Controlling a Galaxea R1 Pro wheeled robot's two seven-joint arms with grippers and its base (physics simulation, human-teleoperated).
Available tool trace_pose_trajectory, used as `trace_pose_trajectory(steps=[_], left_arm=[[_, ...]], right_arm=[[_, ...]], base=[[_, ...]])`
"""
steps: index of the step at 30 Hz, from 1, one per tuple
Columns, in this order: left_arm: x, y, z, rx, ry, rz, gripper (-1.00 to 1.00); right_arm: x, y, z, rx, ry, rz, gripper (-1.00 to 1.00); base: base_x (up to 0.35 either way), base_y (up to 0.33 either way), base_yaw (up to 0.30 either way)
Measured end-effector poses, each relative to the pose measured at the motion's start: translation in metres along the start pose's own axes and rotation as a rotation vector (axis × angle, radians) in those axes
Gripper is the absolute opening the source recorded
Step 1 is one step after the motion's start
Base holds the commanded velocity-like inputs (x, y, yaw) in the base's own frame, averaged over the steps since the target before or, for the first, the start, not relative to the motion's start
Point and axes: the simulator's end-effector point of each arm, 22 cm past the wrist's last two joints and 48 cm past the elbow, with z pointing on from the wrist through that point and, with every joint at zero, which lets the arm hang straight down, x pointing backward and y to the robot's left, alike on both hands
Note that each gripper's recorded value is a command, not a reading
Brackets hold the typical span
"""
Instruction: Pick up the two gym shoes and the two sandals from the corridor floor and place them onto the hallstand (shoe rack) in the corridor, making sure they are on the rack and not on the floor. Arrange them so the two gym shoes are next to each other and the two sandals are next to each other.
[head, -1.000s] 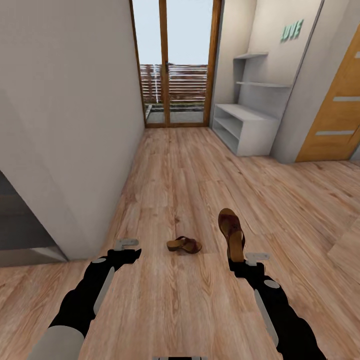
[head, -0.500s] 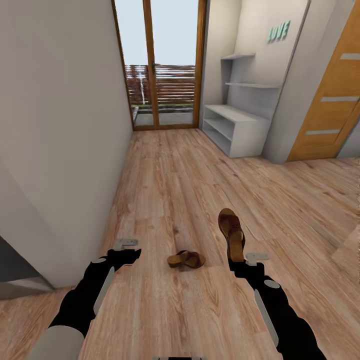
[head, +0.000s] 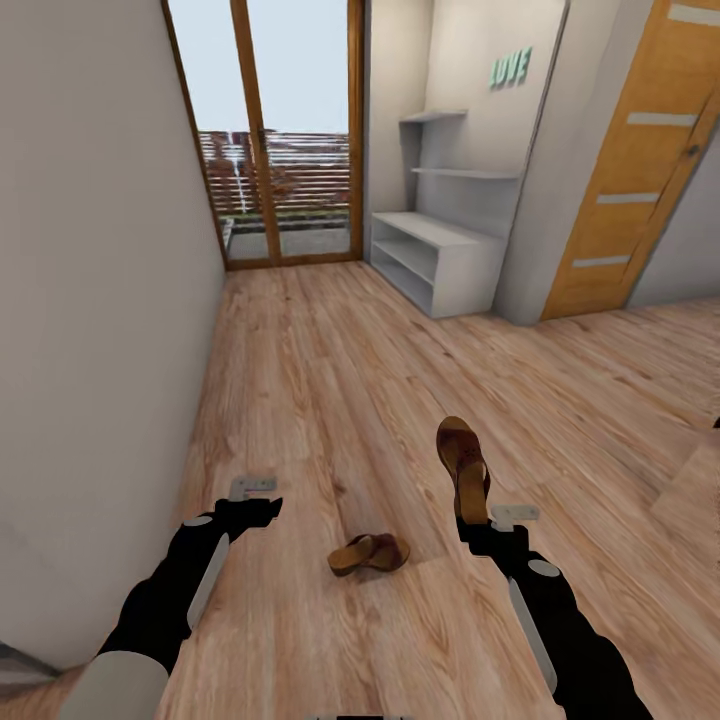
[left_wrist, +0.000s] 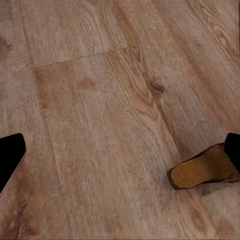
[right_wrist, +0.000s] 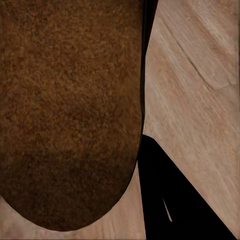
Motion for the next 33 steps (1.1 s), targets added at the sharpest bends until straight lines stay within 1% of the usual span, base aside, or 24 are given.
trace_pose_trajectory(steps=[8,13,17,33], left_arm=[[-0.001,0.000,0.000,0.001,-0.001,0.001,1.00],[0.000,0.000,0.000,0.001,-0.001,0.001,1.00],[-0.002,-0.001,-0.001,0.001,-0.004,0.002,1.00],[-0.010,-0.001,-0.006,0.001,-0.020,0.003,1.00]], right_arm=[[-0.001,0.000,0.000,0.000,-0.001,0.000,-1.00],[-0.001,0.000,0.000,0.000,-0.001,0.001,-1.00],[-0.002,0.000,-0.001,0.000,-0.004,0.001,-1.00],[-0.011,0.000,-0.005,0.000,-0.020,0.002,-1.00]], base=[[0.275,0.188,-0.062],[0.171,0.024,-0.031],[0.142,0.002,-0.190],[0.016,0.000,-0.231]])
